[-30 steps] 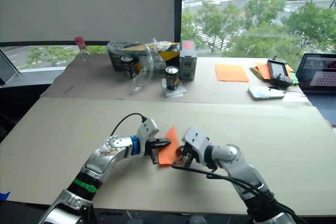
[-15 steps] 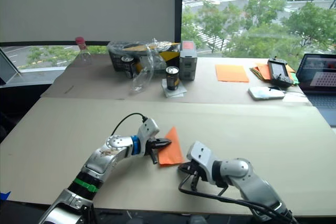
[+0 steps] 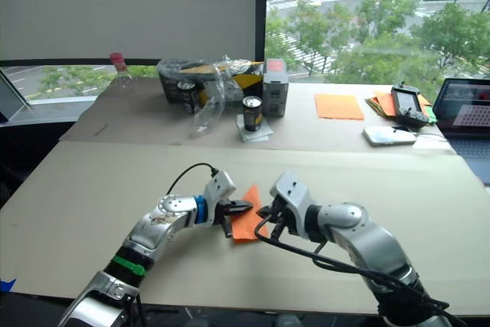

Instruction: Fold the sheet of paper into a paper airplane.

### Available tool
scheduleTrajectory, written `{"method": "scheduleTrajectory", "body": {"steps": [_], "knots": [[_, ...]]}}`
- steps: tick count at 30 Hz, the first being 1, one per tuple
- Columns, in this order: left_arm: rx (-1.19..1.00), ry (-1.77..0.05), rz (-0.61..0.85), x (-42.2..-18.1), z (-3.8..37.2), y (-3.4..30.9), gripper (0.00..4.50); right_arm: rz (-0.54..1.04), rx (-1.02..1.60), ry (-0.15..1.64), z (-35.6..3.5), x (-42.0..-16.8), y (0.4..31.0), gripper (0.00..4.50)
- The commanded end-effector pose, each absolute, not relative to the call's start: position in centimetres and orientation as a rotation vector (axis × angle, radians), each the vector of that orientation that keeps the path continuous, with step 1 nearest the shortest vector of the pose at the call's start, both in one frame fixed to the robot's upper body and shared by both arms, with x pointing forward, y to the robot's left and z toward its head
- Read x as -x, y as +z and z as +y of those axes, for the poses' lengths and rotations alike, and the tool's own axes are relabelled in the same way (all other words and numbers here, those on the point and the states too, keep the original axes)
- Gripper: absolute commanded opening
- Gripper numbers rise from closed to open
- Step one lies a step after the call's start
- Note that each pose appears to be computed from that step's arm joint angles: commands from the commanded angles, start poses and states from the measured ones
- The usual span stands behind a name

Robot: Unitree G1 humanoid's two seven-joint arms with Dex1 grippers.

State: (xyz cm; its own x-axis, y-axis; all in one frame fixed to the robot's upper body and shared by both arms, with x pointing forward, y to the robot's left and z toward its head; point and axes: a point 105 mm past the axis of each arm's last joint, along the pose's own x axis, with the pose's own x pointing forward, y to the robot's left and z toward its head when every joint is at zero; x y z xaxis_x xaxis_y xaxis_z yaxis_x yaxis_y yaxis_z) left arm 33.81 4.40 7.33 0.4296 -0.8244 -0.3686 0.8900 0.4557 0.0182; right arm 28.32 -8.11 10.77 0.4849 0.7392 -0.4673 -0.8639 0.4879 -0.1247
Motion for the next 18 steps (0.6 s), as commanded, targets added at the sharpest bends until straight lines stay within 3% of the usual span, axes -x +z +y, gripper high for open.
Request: {"method": "scheduleTrajectory", "body": {"steps": [1, 8, 15, 18], "knots": [[-0.23, -1.042, 0.404, -33.8, 5.4, 5.5, 0.0, 0.38, 0.398, 1.004, -6.9, -28.6, 9.3, 0.04], [-0.229, -1.021, 0.393, -34.1, 6.1, 6.0, 0.0, 0.435, 0.434, 1.03, -5.4, -29.0, 6.4, 0.04], [-0.204, -0.967, 0.335, -35.4, 7.1, 7.5, 0.0, 0.477, 0.46, 1.044, -5.5, -29.2, 5.4, 0.04], [-0.25, -0.954, 0.239, -36.5, 7.0, 9.4, 0.0, 0.487, 0.422, 1.051, -4.8, -29.1, 5.2, 0.04]]}}
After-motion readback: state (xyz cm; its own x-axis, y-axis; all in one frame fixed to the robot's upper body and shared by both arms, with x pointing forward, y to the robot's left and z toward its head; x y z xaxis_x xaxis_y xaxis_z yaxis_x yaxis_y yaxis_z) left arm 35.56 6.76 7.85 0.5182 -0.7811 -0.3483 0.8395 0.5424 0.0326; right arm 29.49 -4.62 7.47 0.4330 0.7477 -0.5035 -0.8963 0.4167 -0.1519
